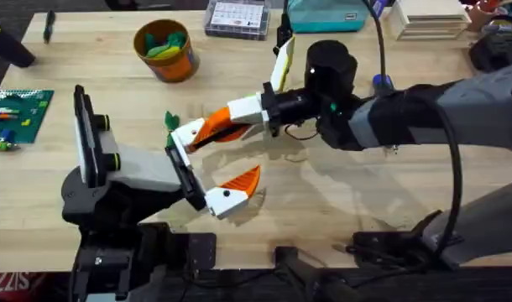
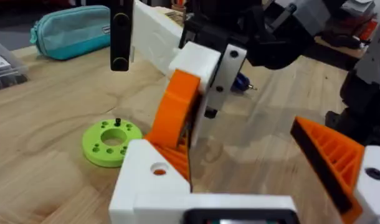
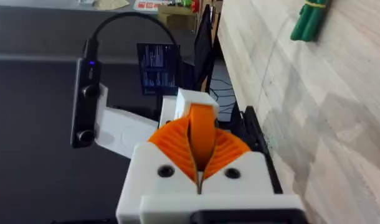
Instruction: Pick up the gripper from the table and insert it into the empty holder that is missing its gripper. Then pick up a screw, insert it into the mounting hole, and use the screwdriver to tighten it. Finally, clean up the table by picking up the vegetable and placing it into the bucket.
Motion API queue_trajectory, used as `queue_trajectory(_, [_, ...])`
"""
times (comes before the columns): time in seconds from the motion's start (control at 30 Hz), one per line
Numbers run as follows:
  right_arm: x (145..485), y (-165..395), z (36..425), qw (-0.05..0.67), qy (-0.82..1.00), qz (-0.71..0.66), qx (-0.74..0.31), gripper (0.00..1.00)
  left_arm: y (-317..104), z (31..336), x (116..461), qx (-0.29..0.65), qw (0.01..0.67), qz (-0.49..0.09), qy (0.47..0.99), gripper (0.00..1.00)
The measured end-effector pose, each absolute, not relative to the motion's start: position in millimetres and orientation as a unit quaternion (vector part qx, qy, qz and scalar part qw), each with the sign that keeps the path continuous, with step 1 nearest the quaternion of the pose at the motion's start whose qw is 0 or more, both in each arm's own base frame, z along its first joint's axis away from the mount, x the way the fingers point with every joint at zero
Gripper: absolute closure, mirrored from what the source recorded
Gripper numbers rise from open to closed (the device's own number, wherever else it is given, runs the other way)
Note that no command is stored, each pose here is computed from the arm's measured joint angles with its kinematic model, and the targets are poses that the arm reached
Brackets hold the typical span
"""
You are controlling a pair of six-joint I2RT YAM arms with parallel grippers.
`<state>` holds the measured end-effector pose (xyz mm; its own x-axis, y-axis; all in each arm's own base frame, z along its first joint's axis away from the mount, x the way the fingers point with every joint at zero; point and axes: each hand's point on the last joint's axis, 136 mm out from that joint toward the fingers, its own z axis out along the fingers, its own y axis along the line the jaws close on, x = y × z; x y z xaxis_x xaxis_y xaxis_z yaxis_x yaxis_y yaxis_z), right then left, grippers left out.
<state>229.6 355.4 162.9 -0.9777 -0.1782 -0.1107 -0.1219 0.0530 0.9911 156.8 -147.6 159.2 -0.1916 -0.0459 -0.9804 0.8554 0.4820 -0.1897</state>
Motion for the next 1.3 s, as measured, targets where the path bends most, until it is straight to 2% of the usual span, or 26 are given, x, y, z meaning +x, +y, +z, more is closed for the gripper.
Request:
queue_trajectory(0.07, [229, 355, 165, 0.016, -0.721, -0.684, 0.111, 0.919, -147, 159, 157, 0.312, 0.559, -0.401, 0.655, 0.015])
queue_trajectory(0.17, [229, 357, 165, 0.011, -0.715, -0.689, 0.121, 0.724, -149, 160, 154, 0.323, 0.560, -0.402, 0.649, 0.015])
queue_trajectory(0.2, [229, 357, 164, 0.012, -0.715, -0.689, 0.120, 0.647, -150, 160, 152, 0.328, 0.557, -0.405, 0.646, 0.015])
queue_trajectory(0.3, [228, 357, 164, 0.019, -0.715, -0.689, 0.119, 0.274, -154, 160, 147, 0.340, 0.551, -0.415, 0.639, 0.016])
queue_trajectory(0.37, [229, 355, 165, 0.020, -0.714, -0.690, 0.118, 0.155, -155, 160, 145, 0.343, 0.550, -0.416, 0.637, 0.015])
queue_trajectory(0.57, [250, 338, 161, 0.014, -0.721, -0.687, 0.086, 0.091, -155, 160, 144, 0.347, 0.550, -0.417, 0.635, 0.016])
queue_trajectory(0.7, [263, 317, 132, 0.053, -0.753, -0.655, 0.017, 0.089, -155, 160, 144, 0.348, 0.549, -0.418, 0.635, 0.015])
queue_trajectory(0.83, [257, 303, 102, 0.097, -0.780, -0.618, -0.024, 0.089, -155, 160, 144, 0.348, 0.549, -0.418, 0.635, 0.015])
queue_trajectory(0.97, [246, 294, 88, 0.115, -0.796, -0.593, -0.033, 0.091, -155, 160, 144, 0.348, 0.549, -0.418, 0.635, 0.015])
queue_trajectory(1.2, [234, 253, 93, 0.089, -0.853, -0.511, -0.061, 0.080, -155, 160, 143, 0.348, 0.548, -0.419, 0.634, 0.015])
queue_trajectory(1.3, [232, 239, 103, 0.055, -0.887, -0.456, -0.031, 0.033, -156, 160, 143, 0.349, 0.548, -0.419, 0.634, 0.015])
